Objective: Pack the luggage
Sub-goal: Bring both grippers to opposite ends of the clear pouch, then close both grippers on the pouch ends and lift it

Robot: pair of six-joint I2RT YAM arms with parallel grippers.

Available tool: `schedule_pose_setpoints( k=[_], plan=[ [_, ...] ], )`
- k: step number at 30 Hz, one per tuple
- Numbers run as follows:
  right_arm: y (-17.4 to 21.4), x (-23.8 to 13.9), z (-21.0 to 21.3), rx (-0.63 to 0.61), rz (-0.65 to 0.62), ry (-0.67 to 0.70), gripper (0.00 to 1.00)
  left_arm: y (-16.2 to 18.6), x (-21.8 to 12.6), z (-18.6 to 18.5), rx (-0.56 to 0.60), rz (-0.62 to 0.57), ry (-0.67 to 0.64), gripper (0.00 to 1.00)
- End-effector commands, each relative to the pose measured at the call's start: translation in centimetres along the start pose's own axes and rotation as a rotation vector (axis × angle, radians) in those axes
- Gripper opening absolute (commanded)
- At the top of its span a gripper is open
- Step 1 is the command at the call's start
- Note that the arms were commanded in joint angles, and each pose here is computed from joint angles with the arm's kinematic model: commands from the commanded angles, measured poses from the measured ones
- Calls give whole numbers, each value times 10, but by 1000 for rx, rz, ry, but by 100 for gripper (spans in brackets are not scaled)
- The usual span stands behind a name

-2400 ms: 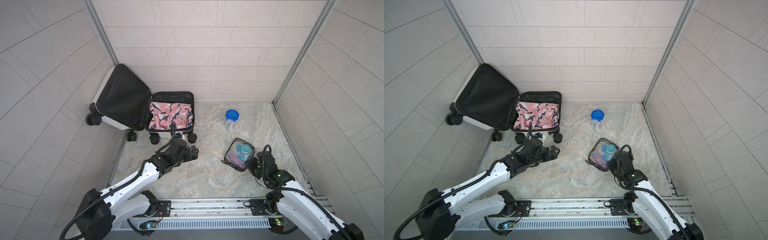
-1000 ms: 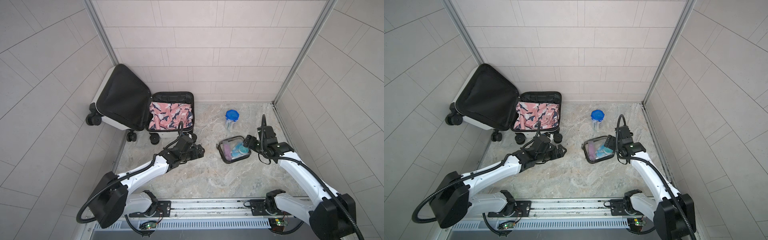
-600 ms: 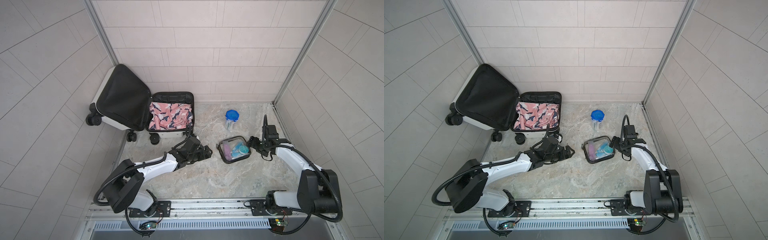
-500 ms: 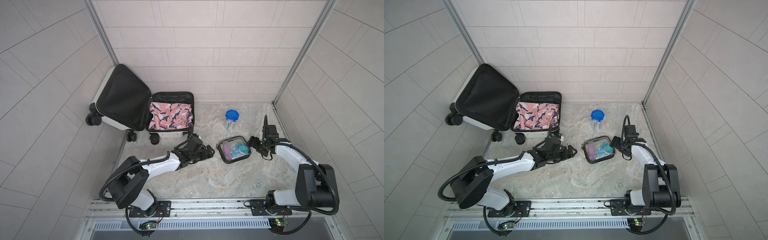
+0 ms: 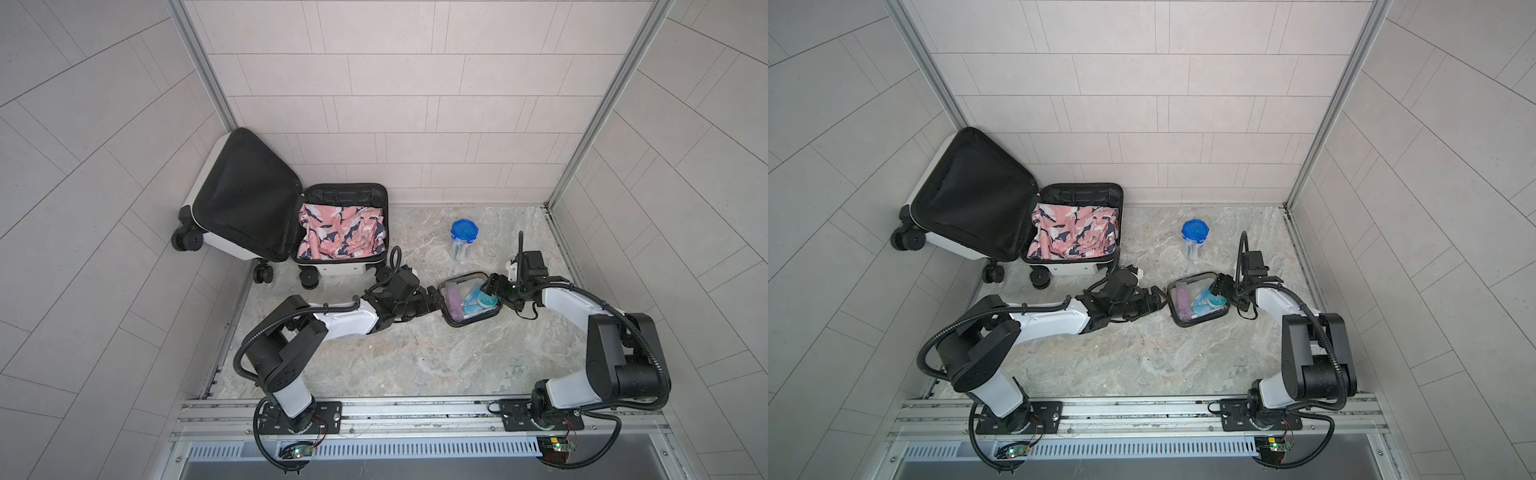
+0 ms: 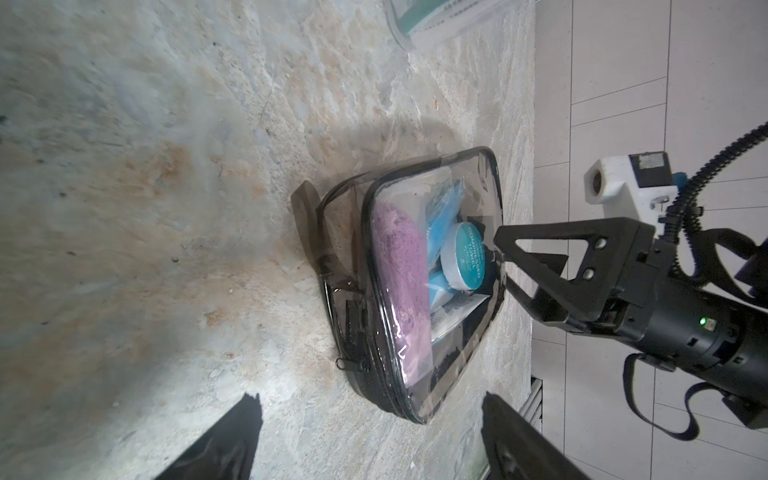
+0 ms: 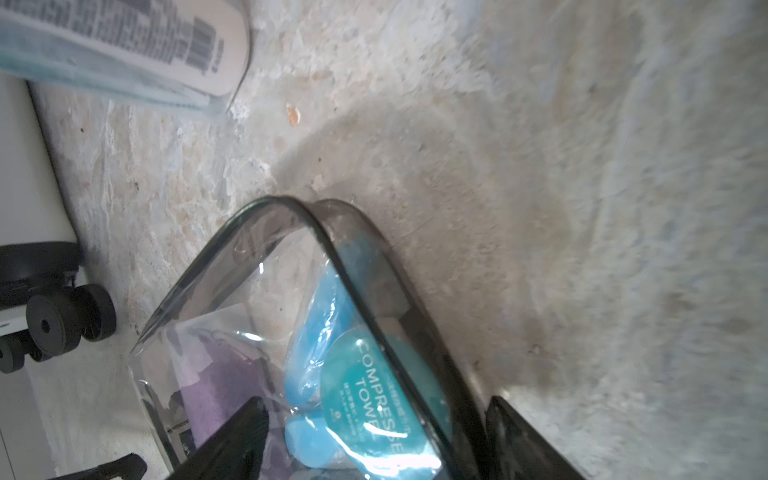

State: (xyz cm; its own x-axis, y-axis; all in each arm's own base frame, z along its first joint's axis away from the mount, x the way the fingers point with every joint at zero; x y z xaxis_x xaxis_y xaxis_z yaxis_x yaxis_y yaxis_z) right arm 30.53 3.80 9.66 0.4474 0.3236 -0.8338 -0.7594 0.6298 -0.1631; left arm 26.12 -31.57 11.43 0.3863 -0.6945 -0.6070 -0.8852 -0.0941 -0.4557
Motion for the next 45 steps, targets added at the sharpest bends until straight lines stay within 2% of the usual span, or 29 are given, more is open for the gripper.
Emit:
schedule_pose_setpoints(
  k=[1, 10, 15, 26, 39, 45],
  plan=[
    [14, -2, 8, -7, 6, -30, 83, -10, 2, -15, 6, -29, 43, 86],
    [64, -1, 38, -108, 7, -32, 80, 9, -12, 20, 45, -3, -124, 81],
    [67, -6, 39, -149, -13, 9, 81, 6, -20, 24, 100, 14, -172, 76],
    [56, -3, 37, -180, -3, 47, 82, -21, -16, 19, 205, 76, -147, 69],
    [56, 8, 41, -166, 26, 20, 71, -28, 15, 23, 241, 147, -151, 55],
    [59, 12, 44, -161, 37, 9, 61, -28, 22, 23, 246, 156, -145, 46]
  ],
)
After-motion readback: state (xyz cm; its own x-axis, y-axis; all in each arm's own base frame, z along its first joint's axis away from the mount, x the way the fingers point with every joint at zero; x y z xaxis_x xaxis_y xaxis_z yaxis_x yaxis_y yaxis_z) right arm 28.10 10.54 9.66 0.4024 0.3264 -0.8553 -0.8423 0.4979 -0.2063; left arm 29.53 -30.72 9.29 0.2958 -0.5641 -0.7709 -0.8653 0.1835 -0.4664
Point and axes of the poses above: each gripper's point midway between its finger pads, its own x axis out along the fingers, its own z axis along the line the jaws close on, y = z × x, the point moved 5 cm from there along -x, back along the fingers, and after that the axes turned 13 degrees about x, right-handed, at the moved point
